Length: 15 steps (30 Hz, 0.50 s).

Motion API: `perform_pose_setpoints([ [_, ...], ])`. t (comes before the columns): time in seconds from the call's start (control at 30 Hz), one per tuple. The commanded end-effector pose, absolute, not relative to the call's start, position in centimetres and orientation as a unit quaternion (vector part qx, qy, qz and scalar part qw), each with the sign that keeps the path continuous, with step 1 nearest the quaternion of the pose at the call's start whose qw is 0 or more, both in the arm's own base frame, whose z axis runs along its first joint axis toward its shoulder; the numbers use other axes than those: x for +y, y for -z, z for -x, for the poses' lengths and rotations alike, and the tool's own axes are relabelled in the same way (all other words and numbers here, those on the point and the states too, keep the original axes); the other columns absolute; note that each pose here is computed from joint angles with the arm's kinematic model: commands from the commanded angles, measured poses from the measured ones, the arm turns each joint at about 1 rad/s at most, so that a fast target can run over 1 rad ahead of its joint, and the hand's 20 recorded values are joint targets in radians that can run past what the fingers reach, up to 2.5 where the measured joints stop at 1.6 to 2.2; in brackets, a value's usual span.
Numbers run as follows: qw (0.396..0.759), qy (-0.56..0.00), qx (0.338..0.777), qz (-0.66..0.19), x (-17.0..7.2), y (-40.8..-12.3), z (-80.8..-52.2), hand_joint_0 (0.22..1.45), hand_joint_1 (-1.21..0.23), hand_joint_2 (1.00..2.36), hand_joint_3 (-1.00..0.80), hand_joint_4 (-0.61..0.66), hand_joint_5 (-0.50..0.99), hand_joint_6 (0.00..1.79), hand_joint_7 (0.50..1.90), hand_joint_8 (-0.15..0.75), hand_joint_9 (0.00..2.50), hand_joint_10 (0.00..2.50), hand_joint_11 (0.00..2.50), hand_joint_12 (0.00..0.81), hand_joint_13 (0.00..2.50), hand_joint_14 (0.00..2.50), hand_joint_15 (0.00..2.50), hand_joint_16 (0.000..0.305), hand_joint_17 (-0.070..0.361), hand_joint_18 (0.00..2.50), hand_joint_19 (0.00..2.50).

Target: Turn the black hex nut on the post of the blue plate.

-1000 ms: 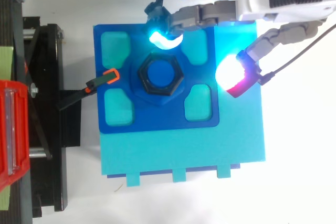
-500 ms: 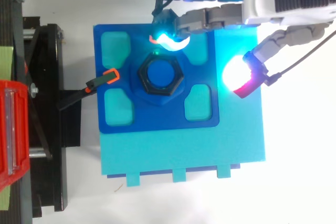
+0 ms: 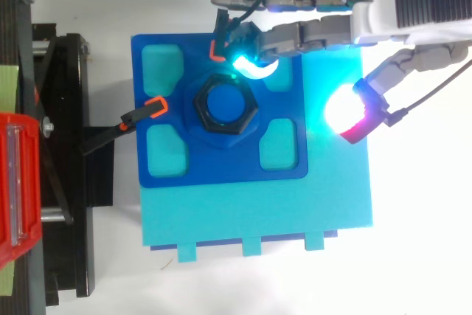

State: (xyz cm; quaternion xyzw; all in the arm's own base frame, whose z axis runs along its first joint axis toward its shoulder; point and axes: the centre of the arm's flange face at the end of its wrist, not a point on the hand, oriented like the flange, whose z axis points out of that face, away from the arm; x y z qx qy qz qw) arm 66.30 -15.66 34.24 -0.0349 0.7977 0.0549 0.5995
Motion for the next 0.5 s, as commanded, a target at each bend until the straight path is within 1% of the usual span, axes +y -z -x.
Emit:
perform_pose_setpoints([
  [0.0,0.599,-0.055,0.798,0.035,-15.5,-34.5,-66.1,0.47,-0.58,1.0,-0.5,0.1,-0.28,0.5,0.78,0.137,0.0,0.0,0.0,0.295,0.12,0.0,0.03,0.04,0.09,0.14,0.14],
  [0.13,0.6,-0.055,0.798,0.038,-15.1,-35.5,-65.7,0.48,-0.58,1.0,-0.5,0.1,-0.28,0.5,0.78,0.136,0.0,0.0,0.0,0.294,0.12,0.0,0.04,0.04,0.089,0.14,0.14],
  [0.2,0.599,-0.054,0.798,0.039,-15.1,-35.5,-65.7,0.48,-0.59,1.0,-0.5,0.1,-0.28,0.5,0.79,0.135,0.0,0.0,0.0,0.294,0.12,0.0,0.03,0.04,0.09,0.15,0.14],
  [0.23,0.602,-0.052,0.796,0.039,-15.0,-36.0,-65.6,0.48,-0.59,1.0,-0.5,0.1,-0.28,0.5,0.79,0.135,0.0,0.0,0.0,0.294,0.12,0.0,0.03,0.04,0.09,0.15,0.15],
  [0.3,0.603,-0.051,0.795,0.038,-15.0,-36.1,-65.6,0.47,-0.63,1.0,-0.5,0.1,-0.28,0.5,0.78,0.136,0.0,0.0,0.0,0.297,0.12,0.0,0.04,0.04,0.091,0.15,0.14],
  [0.4,0.608,-0.051,0.792,0.039,-14.9,-37.0,-65.4,0.47,-0.66,1.0,-0.5,0.1,-0.28,0.5,0.79,0.134,0.0,0.0,0.0,0.299,0.11,0.0,0.03,0.041,0.091,0.14,0.14],
  [0.47,0.608,-0.051,0.792,0.039,-14.9,-37.0,-65.4,0.47,-0.68,1.0,-0.5,0.1,-0.28,0.5,0.78,0.132,0.0,0.0,0.0,0.298,0.11,0.0,0.03,0.041,0.092,0.14,0.14],
])
